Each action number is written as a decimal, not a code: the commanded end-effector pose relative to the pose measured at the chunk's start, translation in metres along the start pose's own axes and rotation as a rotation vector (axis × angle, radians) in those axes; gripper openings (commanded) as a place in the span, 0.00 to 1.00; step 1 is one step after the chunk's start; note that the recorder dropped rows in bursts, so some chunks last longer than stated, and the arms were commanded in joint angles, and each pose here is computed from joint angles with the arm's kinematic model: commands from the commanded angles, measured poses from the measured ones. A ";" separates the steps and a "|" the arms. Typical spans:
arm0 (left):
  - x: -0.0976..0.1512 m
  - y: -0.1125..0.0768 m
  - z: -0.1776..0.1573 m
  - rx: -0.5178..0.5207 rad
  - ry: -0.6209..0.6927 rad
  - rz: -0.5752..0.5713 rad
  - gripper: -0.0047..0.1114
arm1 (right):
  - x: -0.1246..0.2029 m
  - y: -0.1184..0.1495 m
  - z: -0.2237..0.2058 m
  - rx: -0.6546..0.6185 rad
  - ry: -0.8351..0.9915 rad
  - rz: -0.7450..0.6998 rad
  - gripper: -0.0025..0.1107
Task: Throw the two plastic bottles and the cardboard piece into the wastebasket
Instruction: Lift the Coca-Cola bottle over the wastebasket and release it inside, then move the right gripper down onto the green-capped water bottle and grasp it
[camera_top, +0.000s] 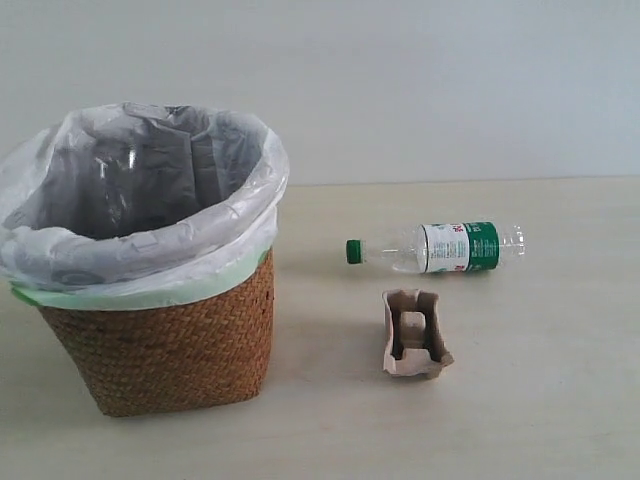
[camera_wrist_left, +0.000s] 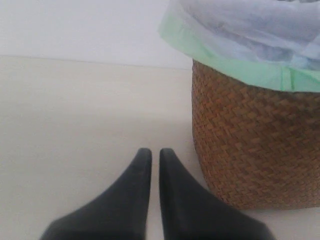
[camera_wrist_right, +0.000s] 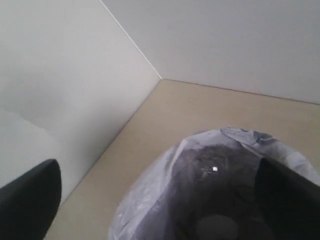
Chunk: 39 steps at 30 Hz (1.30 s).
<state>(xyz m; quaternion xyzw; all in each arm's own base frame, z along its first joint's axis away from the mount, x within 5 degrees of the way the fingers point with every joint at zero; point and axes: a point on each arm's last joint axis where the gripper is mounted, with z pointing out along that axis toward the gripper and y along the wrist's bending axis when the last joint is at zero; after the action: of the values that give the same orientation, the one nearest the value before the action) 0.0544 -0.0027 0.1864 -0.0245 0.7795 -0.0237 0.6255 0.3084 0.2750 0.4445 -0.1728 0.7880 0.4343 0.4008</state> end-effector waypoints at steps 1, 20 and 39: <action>0.001 0.000 0.000 -0.005 -0.002 -0.008 0.09 | -0.001 0.003 -0.010 0.044 0.023 -0.071 0.83; 0.001 0.000 0.000 -0.005 -0.002 -0.008 0.09 | 0.029 -0.106 -0.008 0.982 0.495 -0.412 0.83; 0.001 0.000 0.000 -0.005 -0.002 -0.008 0.09 | 0.091 -0.254 0.046 0.886 1.129 -0.744 0.83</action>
<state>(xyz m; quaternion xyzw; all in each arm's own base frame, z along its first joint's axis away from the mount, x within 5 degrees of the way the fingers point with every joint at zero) 0.0544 -0.0027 0.1864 -0.0245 0.7795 -0.0237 0.6255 0.4270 0.1796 0.2318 -0.4134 0.8769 -0.2187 0.1109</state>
